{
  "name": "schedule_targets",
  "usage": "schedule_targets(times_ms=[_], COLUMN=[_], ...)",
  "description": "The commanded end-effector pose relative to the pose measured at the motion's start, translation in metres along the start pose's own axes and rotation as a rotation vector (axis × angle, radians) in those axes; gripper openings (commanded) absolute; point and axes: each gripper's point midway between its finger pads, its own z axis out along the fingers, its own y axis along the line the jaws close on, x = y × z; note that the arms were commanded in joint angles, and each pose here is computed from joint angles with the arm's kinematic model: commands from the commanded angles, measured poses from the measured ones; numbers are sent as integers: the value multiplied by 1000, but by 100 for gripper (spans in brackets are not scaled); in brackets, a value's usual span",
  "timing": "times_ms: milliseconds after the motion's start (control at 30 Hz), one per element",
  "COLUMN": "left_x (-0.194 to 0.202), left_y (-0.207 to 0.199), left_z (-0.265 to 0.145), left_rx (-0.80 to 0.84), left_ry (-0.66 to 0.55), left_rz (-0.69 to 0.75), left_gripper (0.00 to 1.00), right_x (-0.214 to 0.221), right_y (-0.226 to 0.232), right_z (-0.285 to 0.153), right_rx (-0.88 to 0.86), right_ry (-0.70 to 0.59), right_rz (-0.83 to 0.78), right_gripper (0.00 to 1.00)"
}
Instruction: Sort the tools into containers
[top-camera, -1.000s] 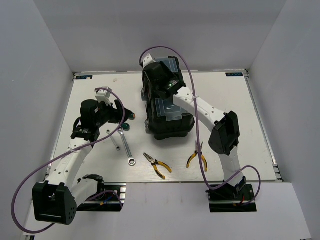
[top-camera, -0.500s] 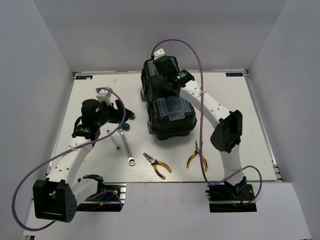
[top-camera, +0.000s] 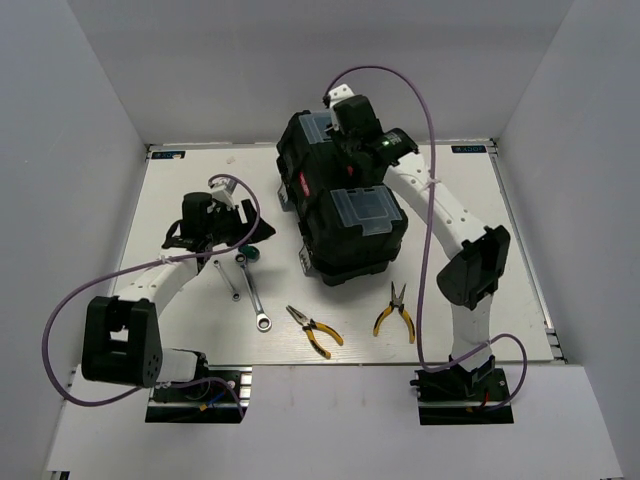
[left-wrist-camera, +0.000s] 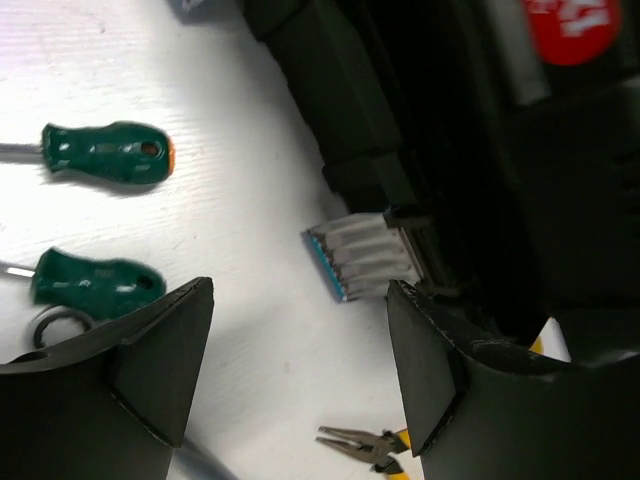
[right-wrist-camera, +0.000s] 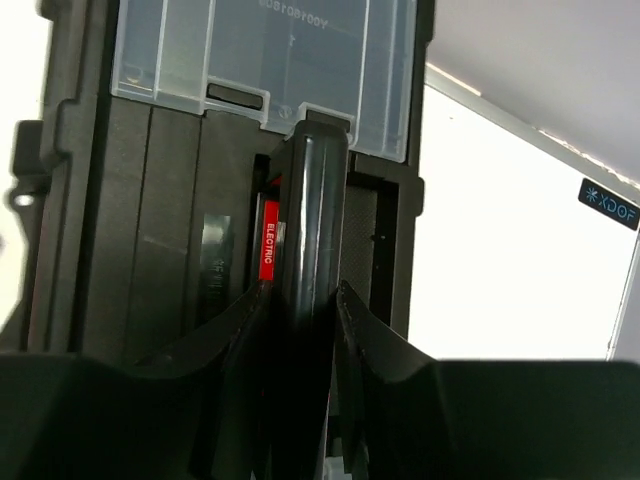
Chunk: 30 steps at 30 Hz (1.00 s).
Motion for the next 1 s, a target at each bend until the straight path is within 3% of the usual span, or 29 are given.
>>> schedule_targets(times_ms=[0,500,733,967], left_x=[-37,-38,-47,-17], left_y=[-29,-57,-70,-75], left_z=[2,55,81,108], left_rx=[113,213,175,157], left_ry=[-83,-7,6,83], left_rz=[-4,-85,-17,5], left_gripper=[80,80,81,81], right_x=[-100,-96,-81,-72], right_y=[-69,-138,-139,-133], right_z=[-99,-111,-104,-107], right_rx=[39,26,-93,-203], right_ry=[-358,-379,-346,-332], right_rz=[158,354,428,485], right_gripper=[0,0,0,0])
